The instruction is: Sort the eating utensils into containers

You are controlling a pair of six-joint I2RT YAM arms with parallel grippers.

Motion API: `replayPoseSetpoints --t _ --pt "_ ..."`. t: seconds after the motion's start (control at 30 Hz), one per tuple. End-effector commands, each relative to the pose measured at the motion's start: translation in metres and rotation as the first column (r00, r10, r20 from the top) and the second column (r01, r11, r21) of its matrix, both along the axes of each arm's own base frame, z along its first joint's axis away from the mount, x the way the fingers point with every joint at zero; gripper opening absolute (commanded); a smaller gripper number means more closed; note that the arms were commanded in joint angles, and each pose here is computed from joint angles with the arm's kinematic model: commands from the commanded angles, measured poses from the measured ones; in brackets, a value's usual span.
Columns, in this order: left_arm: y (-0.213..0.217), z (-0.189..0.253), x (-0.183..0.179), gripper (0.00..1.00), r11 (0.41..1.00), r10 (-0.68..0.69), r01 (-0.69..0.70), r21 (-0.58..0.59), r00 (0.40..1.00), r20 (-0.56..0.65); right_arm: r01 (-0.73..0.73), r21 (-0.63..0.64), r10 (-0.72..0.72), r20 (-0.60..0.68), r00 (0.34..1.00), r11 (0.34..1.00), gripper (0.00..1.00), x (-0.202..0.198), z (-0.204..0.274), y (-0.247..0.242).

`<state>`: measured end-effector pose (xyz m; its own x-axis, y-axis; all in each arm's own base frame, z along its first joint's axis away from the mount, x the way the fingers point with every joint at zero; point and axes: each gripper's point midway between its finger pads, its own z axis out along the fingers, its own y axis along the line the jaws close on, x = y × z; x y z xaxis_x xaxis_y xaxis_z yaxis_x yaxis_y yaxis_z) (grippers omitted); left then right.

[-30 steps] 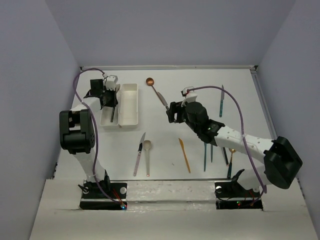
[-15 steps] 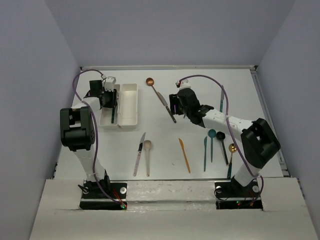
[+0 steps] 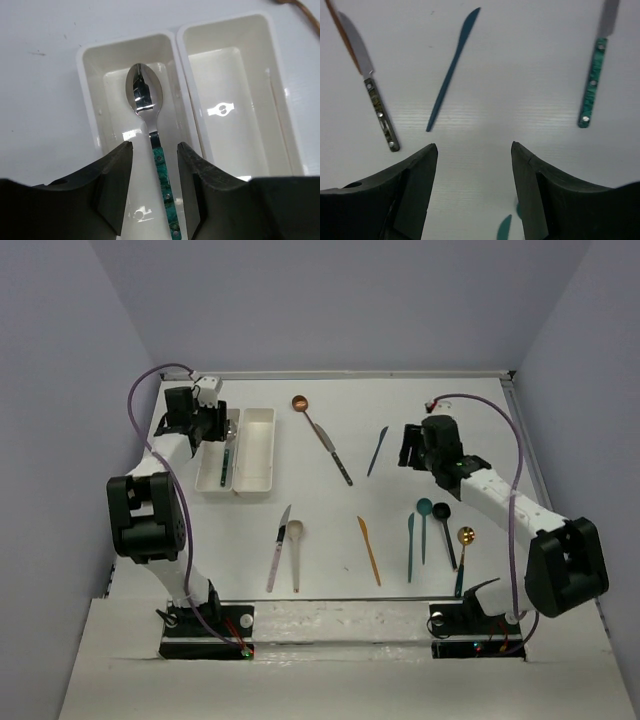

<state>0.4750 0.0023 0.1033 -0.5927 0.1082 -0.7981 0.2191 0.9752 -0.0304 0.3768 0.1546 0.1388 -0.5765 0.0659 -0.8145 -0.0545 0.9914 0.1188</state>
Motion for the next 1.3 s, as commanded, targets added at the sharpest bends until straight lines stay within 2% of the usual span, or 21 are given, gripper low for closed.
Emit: replayPoseSetpoints --t 0.0,0.07,0.2,0.33,0.47,0.53,0.67,0.77,1.07,1.2,1.27 --pt "-0.016 0.067 -0.003 0.54 0.996 -0.059 0.068 -0.060 0.988 0.145 0.154 0.097 -0.149 -0.057 0.987 0.983 0.66 0.001 -0.003 -0.075" --pt "-0.025 0.082 -0.007 0.55 0.990 -0.085 0.101 -0.094 0.983 0.166 0.201 0.074 -0.194 -0.094 0.976 0.977 0.66 0.005 -0.013 -0.096" --pt "-0.030 0.100 -0.019 0.56 0.987 -0.111 0.131 -0.092 0.974 0.196 0.258 0.002 -0.253 -0.188 0.949 0.966 0.68 0.014 -0.043 -0.126" --pt "-0.030 0.111 -0.034 0.59 0.987 -0.144 0.157 -0.038 0.960 0.240 0.279 -0.059 -0.285 -0.274 0.919 0.958 0.70 0.036 -0.071 -0.145" --pt "-0.024 0.108 -0.047 0.61 0.989 -0.144 0.147 0.004 0.959 0.246 0.317 -0.078 -0.326 -0.274 0.905 0.945 0.68 0.062 -0.071 -0.165" --pt "-0.023 0.101 -0.053 0.62 0.989 -0.147 0.145 0.028 0.958 0.247 0.330 -0.141 -0.358 -0.294 0.886 0.933 0.65 0.067 -0.084 -0.175" --pt "-0.021 0.098 -0.062 0.65 0.988 -0.152 0.143 0.050 0.952 0.266 0.297 -0.189 -0.346 -0.340 0.874 0.936 0.58 0.075 -0.098 -0.178" --pt "-0.021 0.096 -0.063 0.65 0.989 -0.148 0.139 0.051 0.954 0.263 0.247 -0.134 -0.280 -0.385 0.879 0.960 0.49 0.077 -0.109 -0.164" --pt "-0.021 0.103 -0.062 0.65 0.990 -0.142 0.136 0.041 0.950 0.278 0.225 -0.134 -0.261 -0.424 0.867 0.965 0.50 0.055 -0.117 -0.161" --pt "-0.023 0.102 -0.061 0.65 0.990 -0.142 0.139 0.029 0.950 0.277 0.220 -0.138 -0.259 -0.453 0.853 0.966 0.32 0.042 -0.129 -0.156" --pt "-0.024 0.102 -0.061 0.65 0.990 -0.140 0.138 0.025 0.952 0.274 0.217 -0.123 -0.249 -0.447 0.859 0.969 0.16 0.044 -0.133 -0.154"
